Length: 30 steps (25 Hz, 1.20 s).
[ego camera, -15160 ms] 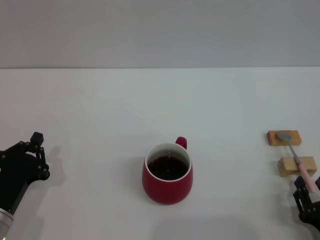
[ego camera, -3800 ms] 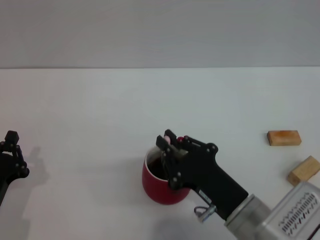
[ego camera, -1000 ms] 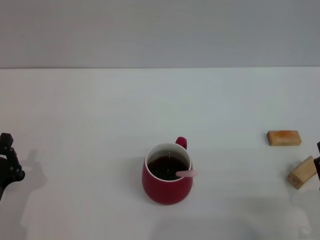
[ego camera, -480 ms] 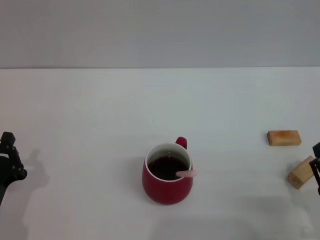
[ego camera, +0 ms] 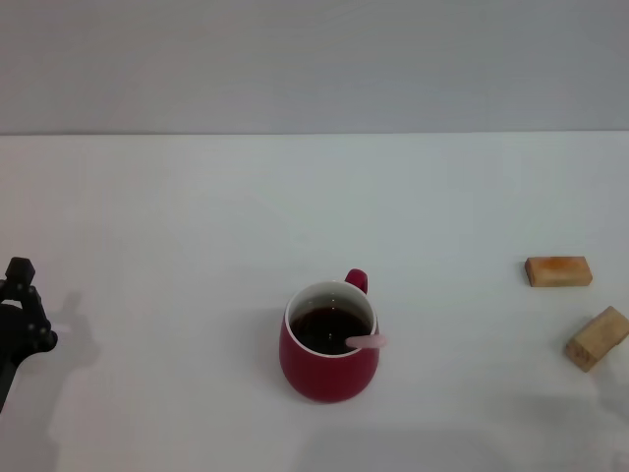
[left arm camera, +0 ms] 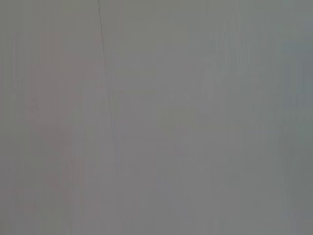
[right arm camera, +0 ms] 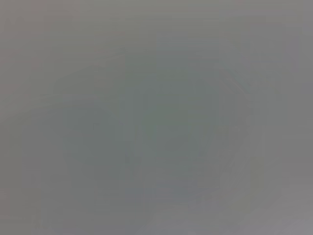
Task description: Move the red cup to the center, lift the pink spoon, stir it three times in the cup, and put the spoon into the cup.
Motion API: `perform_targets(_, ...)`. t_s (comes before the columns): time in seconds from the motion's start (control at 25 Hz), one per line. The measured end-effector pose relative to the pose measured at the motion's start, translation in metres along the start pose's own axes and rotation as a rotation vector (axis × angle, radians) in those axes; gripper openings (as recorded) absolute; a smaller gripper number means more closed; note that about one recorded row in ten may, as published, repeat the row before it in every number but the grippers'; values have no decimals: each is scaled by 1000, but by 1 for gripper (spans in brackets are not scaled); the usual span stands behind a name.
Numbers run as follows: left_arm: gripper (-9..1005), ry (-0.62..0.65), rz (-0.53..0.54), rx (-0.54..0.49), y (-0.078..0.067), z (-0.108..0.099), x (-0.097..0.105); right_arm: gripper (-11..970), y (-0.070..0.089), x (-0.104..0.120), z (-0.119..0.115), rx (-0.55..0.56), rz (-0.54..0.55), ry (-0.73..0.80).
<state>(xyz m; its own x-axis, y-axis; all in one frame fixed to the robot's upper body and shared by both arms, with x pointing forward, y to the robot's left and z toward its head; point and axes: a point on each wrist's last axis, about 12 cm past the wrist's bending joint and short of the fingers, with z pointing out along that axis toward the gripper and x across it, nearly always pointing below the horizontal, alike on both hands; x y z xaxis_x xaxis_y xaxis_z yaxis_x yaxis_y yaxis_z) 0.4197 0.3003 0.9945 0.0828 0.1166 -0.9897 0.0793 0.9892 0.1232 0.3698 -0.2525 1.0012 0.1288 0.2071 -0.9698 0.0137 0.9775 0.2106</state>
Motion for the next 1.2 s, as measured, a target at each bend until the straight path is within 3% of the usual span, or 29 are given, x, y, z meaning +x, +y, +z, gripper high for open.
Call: perform_targets(1.2,-2,0,2,-9,2,0,0,824,5,1,8,-64,-19,2)
